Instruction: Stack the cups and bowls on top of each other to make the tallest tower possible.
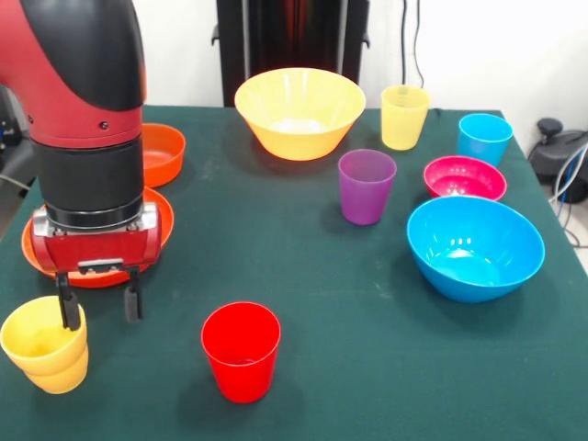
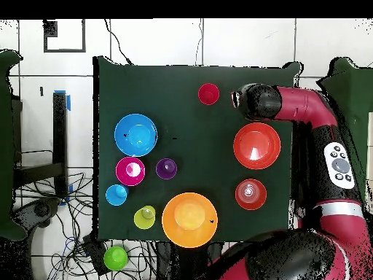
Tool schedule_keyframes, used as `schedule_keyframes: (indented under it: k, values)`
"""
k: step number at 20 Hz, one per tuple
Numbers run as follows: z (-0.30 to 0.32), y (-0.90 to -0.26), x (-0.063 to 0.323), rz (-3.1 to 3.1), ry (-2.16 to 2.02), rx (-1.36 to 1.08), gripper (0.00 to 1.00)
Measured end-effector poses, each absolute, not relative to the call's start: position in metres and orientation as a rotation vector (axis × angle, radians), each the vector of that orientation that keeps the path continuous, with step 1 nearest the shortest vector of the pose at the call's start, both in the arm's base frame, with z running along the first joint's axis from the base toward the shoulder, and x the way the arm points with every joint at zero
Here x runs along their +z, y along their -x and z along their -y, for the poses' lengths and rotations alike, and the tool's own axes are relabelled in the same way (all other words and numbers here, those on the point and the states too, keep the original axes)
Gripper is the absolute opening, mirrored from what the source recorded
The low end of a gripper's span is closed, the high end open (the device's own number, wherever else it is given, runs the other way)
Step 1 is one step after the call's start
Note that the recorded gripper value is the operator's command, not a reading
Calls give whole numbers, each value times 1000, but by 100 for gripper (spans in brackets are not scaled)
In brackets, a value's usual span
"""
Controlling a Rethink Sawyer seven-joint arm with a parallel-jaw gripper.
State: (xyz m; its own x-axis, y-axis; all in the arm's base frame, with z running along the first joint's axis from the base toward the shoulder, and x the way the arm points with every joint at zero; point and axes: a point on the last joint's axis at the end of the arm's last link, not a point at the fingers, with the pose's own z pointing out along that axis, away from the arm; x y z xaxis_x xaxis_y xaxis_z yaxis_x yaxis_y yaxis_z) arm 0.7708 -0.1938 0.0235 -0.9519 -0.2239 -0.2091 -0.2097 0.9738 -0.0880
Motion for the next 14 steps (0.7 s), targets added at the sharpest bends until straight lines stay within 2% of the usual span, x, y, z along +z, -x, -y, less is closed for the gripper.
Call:
schedule_keyframes:
  k: [14]
  values:
    - [227,-759,20,-2914,274,-113,100]
